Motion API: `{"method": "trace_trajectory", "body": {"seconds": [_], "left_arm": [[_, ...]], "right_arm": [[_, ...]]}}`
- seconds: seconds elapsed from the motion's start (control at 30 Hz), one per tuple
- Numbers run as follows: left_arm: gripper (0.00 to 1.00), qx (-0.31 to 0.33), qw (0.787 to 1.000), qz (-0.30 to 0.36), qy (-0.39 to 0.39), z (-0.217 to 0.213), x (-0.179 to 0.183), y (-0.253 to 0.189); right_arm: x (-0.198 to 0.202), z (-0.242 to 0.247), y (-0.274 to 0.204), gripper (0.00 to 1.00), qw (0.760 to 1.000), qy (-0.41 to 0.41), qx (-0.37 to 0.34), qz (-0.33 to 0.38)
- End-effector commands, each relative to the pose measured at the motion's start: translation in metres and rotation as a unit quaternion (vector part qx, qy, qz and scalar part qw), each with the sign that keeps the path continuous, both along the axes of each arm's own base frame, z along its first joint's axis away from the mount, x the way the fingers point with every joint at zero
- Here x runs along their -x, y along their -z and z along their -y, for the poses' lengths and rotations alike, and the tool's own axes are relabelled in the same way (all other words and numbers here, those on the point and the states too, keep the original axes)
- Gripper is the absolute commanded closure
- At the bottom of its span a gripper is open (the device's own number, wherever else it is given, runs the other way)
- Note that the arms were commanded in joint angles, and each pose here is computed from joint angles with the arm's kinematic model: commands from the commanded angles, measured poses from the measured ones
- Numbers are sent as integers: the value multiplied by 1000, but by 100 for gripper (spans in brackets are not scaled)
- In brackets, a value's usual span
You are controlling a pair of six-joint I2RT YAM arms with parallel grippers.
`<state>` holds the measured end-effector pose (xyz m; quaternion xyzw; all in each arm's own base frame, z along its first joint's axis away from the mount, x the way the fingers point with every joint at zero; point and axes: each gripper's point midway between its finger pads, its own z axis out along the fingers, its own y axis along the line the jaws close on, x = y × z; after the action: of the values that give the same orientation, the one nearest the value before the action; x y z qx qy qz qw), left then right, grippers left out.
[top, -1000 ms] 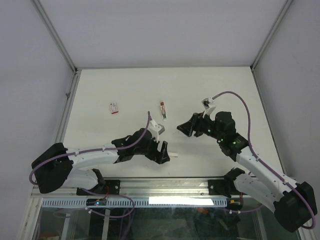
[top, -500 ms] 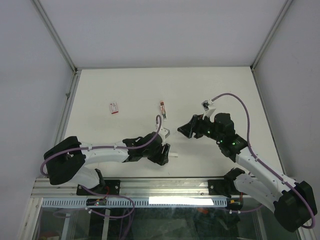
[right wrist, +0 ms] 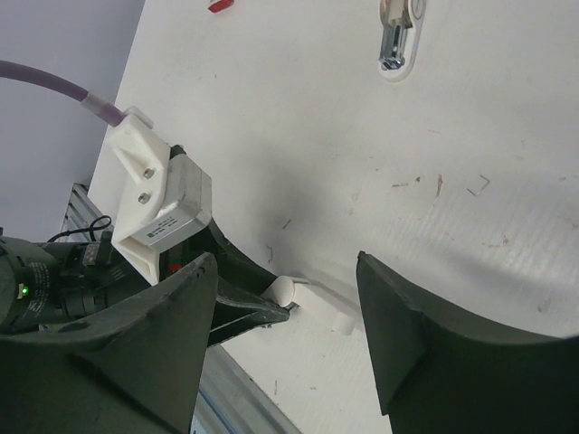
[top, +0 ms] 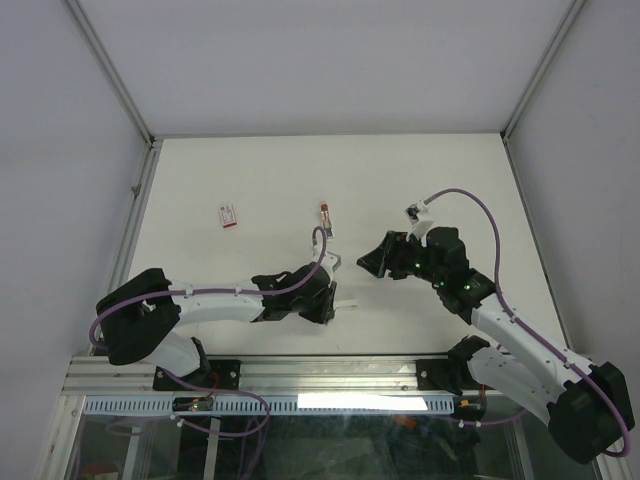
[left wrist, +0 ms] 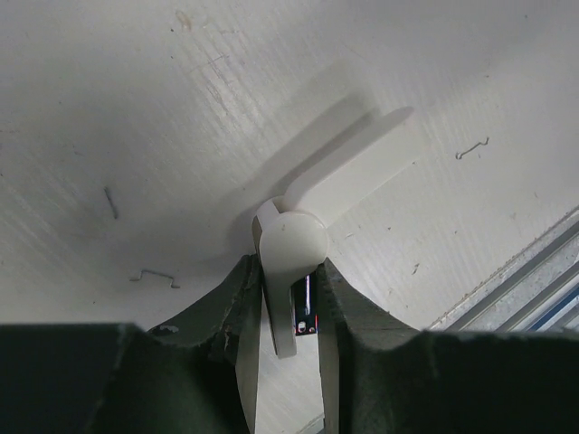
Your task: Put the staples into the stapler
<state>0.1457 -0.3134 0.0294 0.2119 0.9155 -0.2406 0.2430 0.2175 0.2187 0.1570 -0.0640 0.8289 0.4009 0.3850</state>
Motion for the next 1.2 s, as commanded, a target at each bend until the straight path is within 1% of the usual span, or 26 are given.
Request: {"method": "trace_trajectory", "body": {"seconds": [0.0,0.1,0.17,0.23,0.3,0.53,0.7,0.97,1.07,1.17], "left_arm": [[83,16,999,1,-35,5,-7,-7],[84,60,996,-8,-66,10,-17,-20],[85,114,990,-11,-83,16,-24,-36],[85,166,982,-12,-84,24,-28,-53],[85,197,977,-11,-79,31,-29,-63],[86,232,970,-23,-69,39,-24,-70],[86,239,968,-18,-74,37,-25,-75],[85,251,965,-13,-76,39,-27,-82],[85,252,965,-14,-75,39,-26,-83],[85,254,964,-13,-77,39,-27,-84]], "right_arm": [[-7,0,-22,34,999,38,-28,-15],[-2,1,-9,34,996,56,-29,-69],[3,-2,-1,34,992,55,-39,-104],[9,-6,9,34,988,50,-49,-135],[13,-8,18,34,985,50,-56,-155],[16,-15,39,33,979,46,-55,-190],[17,-20,49,35,976,48,-50,-206],[19,-28,53,46,974,43,-51,-216],[17,-29,53,52,974,45,-54,-214],[16,-31,50,62,974,45,-57,-213]]}}
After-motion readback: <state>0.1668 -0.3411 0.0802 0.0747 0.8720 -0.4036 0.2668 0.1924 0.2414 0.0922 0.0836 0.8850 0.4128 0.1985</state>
